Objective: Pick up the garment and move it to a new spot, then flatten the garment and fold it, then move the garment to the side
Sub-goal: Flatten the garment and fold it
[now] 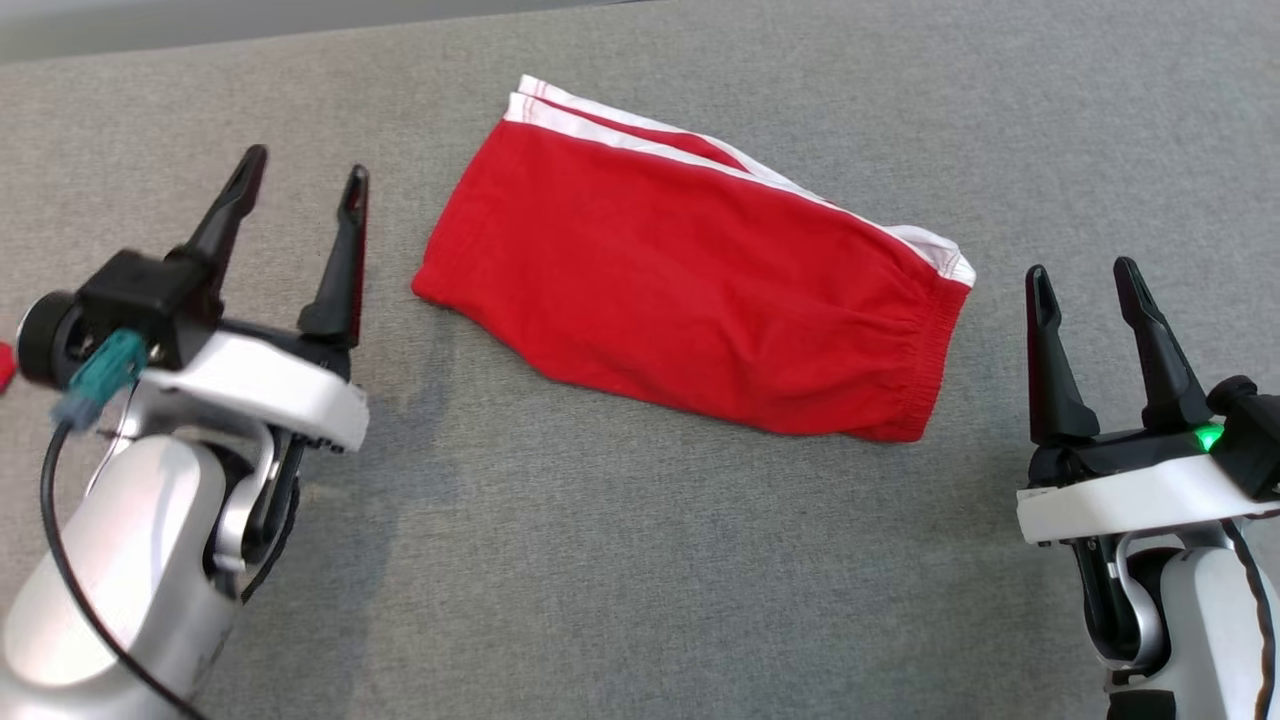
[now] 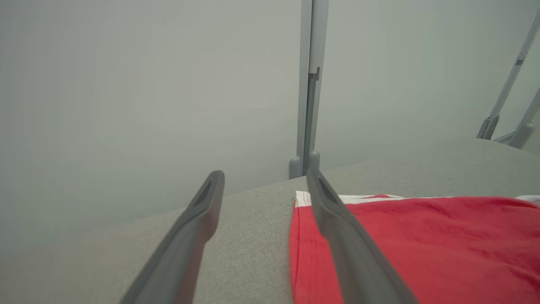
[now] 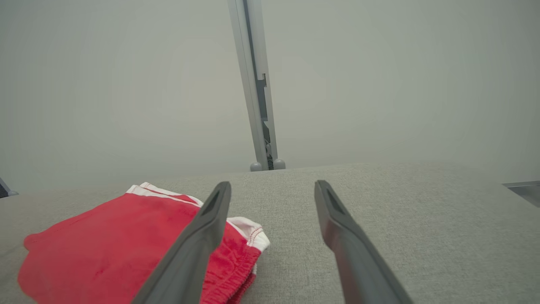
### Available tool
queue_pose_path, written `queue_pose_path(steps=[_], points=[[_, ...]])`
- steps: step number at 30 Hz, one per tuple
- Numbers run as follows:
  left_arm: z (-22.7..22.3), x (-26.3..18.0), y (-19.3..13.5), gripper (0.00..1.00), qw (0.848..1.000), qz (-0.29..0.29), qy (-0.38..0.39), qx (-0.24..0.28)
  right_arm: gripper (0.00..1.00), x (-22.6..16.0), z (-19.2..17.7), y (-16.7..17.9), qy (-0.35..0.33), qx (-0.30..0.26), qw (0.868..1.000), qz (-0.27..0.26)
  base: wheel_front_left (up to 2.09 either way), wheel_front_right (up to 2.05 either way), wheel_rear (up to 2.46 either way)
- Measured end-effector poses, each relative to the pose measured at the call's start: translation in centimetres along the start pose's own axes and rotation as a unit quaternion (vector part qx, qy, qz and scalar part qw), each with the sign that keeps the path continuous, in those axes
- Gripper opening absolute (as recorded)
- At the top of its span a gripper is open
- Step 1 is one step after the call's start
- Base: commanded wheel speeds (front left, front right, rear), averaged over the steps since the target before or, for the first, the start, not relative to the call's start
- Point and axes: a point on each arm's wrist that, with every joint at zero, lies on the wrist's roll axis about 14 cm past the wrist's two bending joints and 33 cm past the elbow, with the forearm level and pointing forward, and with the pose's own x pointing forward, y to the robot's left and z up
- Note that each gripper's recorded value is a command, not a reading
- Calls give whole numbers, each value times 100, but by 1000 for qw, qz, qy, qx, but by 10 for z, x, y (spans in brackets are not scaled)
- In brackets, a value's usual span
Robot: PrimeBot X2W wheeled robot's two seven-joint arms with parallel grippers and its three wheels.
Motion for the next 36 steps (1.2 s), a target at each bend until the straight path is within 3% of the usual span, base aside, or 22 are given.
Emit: queue_pose_path(steps=[4, 10, 21, 22, 24, 25, 26, 28, 36], points=[[-30, 19, -26, 100, 995, -58, 76, -22, 100, 0, 0, -6, 1, -1, 1000, -7, 0, 0, 0], [-91, 29, -56, 100, 970, -117, 207, -50, 100, -9, -10, -20, 15, 3, 999, -28, 0, 0, 0], [-147, 29, -48, 100, 941, -103, 316, -61, 100, -17, -21, -36, 24, 11, 998, -53, 0, 0, 0], [-149, 29, -49, 89, 939, -103, 322, -63, 100, -17, -21, -36, 24, 12, 998, -53, 0, 0, 0], [-150, 26, -56, 11, 934, -111, 330, -79, 100, -15, -20, -34, 21, 19, 998, -51, 0, 0, 0], [-151, 25, -57, 11, 933, -114, 332, -80, 100, -14, -19, -33, 20, 20, 998, -50, 0, 0, 0], [-151, 24, -59, 0, 931, -117, 335, -83, 100, -13, -19, -32, 18, 20, 998, -48, 0, 0, 0], [-151, 22, -63, 0, 929, -121, 336, -97, 100, -12, -18, -31, 16, 23, 999, -46, 0, 0, 0], [-134, 19, -59, 0, 952, -93, 258, -138, 100, -13, -13, -32, 9, 14, 999, -47, 0, 0, 0]])
